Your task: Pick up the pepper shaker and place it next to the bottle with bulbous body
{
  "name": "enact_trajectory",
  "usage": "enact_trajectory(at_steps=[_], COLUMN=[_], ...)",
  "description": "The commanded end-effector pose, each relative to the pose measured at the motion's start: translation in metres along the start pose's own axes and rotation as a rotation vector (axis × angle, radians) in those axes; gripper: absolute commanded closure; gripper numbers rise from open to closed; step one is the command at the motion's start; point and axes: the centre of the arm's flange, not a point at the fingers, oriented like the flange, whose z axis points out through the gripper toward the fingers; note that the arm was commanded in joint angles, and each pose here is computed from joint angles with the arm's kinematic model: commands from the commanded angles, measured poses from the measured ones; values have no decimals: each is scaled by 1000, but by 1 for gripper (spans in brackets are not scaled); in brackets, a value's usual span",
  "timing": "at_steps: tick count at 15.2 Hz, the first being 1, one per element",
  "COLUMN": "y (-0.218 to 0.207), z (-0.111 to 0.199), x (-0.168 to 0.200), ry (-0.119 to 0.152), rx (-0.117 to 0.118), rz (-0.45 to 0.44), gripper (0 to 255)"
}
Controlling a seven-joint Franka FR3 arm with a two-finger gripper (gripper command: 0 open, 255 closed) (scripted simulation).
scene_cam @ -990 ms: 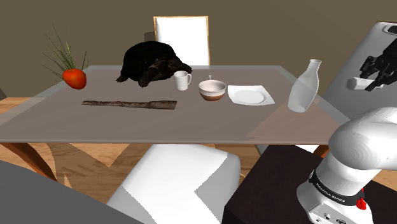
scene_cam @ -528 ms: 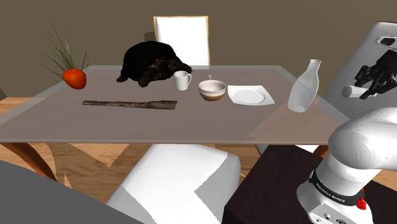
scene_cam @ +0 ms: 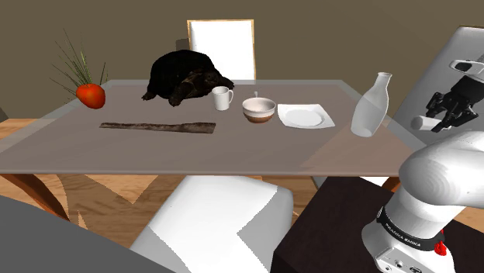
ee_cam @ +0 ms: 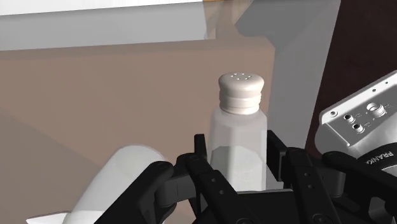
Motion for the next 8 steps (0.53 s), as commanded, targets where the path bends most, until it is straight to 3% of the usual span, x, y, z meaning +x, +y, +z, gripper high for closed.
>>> enact_trajectory(at_steps=[1, 8], y=[0, -3], z=[11, 46], x=[-3, -13], ry=[0, 0], rx=[0, 0], rz=[0, 0], gripper=[255, 255])
